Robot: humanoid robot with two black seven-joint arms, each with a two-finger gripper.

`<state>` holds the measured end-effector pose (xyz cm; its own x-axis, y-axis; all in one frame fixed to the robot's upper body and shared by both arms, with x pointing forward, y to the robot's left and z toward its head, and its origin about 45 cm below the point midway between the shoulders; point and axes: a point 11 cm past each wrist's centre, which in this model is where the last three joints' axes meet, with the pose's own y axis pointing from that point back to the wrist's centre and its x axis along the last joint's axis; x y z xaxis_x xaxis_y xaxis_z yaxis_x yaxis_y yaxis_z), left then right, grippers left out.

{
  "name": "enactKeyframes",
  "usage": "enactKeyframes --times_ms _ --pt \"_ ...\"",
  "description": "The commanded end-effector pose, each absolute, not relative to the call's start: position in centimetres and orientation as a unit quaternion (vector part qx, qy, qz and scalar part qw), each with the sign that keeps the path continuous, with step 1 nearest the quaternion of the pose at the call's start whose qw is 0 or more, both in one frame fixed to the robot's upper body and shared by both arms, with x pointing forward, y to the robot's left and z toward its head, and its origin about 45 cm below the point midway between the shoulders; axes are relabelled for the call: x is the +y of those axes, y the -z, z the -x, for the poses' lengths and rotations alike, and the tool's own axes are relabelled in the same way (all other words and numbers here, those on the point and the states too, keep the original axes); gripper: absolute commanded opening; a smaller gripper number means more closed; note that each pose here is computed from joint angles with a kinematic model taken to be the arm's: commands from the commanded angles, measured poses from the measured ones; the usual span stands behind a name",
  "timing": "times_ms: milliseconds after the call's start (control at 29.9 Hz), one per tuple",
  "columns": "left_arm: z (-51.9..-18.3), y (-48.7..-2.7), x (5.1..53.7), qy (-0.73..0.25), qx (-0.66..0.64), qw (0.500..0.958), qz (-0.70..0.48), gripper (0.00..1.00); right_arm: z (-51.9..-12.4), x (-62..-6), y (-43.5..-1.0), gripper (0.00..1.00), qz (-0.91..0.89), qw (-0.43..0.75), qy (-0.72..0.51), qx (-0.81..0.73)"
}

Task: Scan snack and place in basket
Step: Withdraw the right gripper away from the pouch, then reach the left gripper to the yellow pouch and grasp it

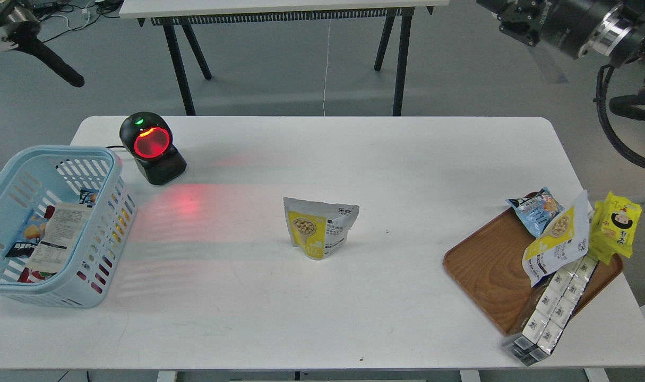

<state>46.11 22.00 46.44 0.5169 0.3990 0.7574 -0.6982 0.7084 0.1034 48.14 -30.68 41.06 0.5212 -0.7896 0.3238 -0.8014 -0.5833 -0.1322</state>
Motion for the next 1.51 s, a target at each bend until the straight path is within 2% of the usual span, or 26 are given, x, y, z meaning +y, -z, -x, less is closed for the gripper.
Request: enactKeyframes --times_ms 0,100,334,569,769,936,1070,1472 --pt "-44.7 -46.5 20.1 -0.287 -0.421 0.831 -0.224 0.93 -49.0 -32.3 -41.5 0.99 -0.855 -0.047 -0.126 -0.502" --pt "-43.6 -46.9 18.4 -0.258 -0.465 0.813 -0.237 0.93 -49.8 -34.5 -41.2 0.99 -0.827 -0.1 -0.08 -0.548" --pt "-42.5 -45.6 14.5 -0.204 -0.538 0.774 -0.263 0.92 -51.5 -34.2 -39.6 0.99 -0.794 -0.178 -0.021 -0.581" --pt "-40.2 -40.3 9.4 -0.081 -0.609 0.73 -0.298 0.92 -50.3 -36.7 -36.1 0.99 -0.758 -0.259 0.055 -0.597" --pt "-38.3 -34.8 7.6 0.031 -0.667 0.656 -0.352 0.92 -48.9 -36.9 -32.0 0.99 -0.754 -0.291 0.108 -0.579" --pt "-37.2 -31.2 7.9 0.103 -0.673 0.63 -0.374 0.92 -48.2 -37.2 -29.5 0.99 -0.743 -0.286 0.128 -0.591" --pt "-36.6 -28.6 8.8 0.158 -0.679 0.6 -0.393 0.92 -48.3 -36.9 -29.4 0.99 -0.744 -0.287 0.131 -0.59" --pt "-36.2 -24.7 10.9 0.207 -0.643 0.606 -0.42 0.86 -48.3 -36.6 -29.3 0.99 -0.744 -0.289 0.132 -0.587"
